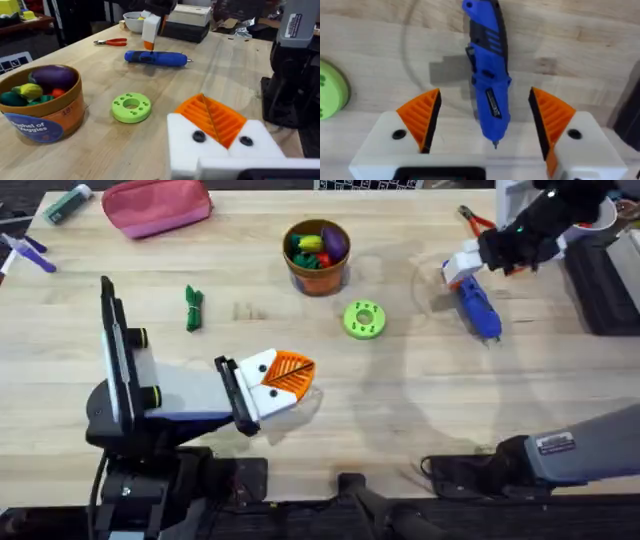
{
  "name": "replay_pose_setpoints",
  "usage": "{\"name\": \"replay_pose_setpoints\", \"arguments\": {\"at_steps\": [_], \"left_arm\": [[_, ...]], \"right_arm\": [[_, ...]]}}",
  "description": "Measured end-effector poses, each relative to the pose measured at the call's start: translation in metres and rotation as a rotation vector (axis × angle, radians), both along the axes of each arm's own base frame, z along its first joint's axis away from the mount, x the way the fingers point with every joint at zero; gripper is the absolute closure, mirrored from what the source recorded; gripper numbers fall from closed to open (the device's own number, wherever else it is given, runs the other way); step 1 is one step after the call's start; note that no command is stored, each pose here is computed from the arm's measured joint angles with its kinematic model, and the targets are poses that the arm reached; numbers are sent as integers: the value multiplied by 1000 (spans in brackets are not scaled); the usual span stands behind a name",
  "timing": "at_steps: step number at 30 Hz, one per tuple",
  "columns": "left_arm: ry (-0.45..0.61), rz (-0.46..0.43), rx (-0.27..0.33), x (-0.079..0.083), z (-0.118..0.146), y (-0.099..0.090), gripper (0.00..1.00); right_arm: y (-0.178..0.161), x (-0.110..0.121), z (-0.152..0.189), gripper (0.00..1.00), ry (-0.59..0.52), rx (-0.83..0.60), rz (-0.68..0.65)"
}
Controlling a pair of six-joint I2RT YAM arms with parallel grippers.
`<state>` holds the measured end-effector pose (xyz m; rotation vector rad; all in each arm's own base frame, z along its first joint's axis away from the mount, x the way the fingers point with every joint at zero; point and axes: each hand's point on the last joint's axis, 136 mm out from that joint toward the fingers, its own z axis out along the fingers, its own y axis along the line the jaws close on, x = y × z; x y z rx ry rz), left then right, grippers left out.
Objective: Pick up the gripper from the table and insert it into the empty holder that is missing its gripper. Then pick up a screw, insert it into the mounting hole, and use the screwdriver to tighten it. Finally, clean up the table by picking up the vegetable and placing it into the bucket.
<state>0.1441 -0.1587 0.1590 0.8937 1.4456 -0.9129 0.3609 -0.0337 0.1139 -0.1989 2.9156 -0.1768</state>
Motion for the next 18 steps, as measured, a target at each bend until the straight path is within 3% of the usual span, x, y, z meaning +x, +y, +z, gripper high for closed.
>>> {"name": "replay_pose_setpoints", "arguments": {"at_steps": [18], "left_arm": [[0, 0, 0, 0, 0, 0, 994]], "right_arm": [[-13, 16, -51, 8, 67, 34, 25]]}}
